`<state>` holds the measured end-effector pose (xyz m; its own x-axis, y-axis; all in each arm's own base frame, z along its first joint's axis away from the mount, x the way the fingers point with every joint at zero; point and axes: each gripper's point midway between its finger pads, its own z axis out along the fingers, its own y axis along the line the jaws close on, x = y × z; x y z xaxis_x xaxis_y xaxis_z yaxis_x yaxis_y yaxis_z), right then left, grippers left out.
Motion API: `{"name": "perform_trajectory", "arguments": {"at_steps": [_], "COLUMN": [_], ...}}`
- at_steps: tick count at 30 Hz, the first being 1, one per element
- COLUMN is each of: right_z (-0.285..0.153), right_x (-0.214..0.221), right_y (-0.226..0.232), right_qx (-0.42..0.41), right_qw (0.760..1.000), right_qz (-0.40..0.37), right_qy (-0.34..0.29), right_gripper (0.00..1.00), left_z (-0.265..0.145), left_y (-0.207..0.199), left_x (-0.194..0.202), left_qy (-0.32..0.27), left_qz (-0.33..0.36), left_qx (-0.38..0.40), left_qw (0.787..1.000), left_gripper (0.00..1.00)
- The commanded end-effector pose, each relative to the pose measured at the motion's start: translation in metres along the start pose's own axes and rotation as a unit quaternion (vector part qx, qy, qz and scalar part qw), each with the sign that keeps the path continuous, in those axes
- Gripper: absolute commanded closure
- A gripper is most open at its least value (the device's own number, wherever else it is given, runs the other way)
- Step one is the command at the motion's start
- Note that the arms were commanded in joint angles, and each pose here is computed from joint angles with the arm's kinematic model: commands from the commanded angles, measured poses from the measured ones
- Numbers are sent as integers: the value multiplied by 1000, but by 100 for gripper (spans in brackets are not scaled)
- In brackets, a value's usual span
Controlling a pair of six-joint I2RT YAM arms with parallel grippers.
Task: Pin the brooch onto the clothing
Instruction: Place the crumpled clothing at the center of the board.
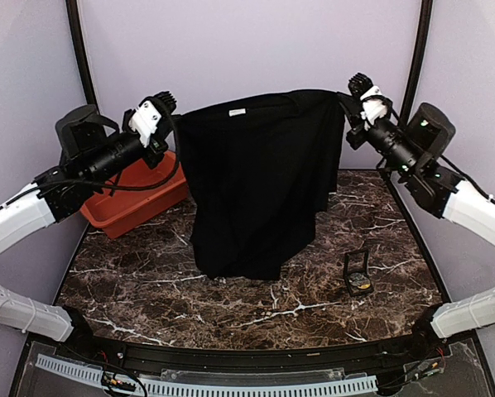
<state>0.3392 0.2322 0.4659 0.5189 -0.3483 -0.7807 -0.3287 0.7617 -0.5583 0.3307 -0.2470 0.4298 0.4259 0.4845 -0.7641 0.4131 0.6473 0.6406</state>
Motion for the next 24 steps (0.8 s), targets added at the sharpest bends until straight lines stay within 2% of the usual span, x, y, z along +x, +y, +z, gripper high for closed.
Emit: {"name": "perform_trajectory", "arguments": {"at_steps": [1,5,8,12,16,19,22,23,24], "right_z": [-49,-92,-105,-100,-84,-56,-9,5,17], "right_x": [-43,-96,-122,-133,-120,-91,-28,-4,21], "right_y": [1,-10,-14,-18,-26,-32,-19,-9,1], "right_qx": [-57,-81,-105,-108,-68,-17,15,11,6], "right_qw": [996,987,979,976,982,992,999,1000,999], "right_qz": [36,55,69,79,79,62,26,15,8], "right_qy": [-57,-131,-162,-170,-156,-109,-20,9,35], "right_gripper": [100,100,100,100,100,100,100,100,100], "left_z": [-51,-106,-139,-149,-129,-92,-55,-37,-29], "left_y": [-22,0,28,45,47,43,40,29,34], "left_x": [-16,-69,-114,-143,-132,-96,-45,-23,-3], "left_qy": [6,-85,-157,-198,-177,-115,-22,5,27], "left_qz": [-14,-39,-44,-44,-35,-30,-12,-11,-25], "left_qx": [67,70,56,47,26,-12,-59,-52,-62], "left_qw": [998,993,985,978,983,993,998,999,997], "left_gripper": [99,99,99,99,99,99,99,99,99]}}
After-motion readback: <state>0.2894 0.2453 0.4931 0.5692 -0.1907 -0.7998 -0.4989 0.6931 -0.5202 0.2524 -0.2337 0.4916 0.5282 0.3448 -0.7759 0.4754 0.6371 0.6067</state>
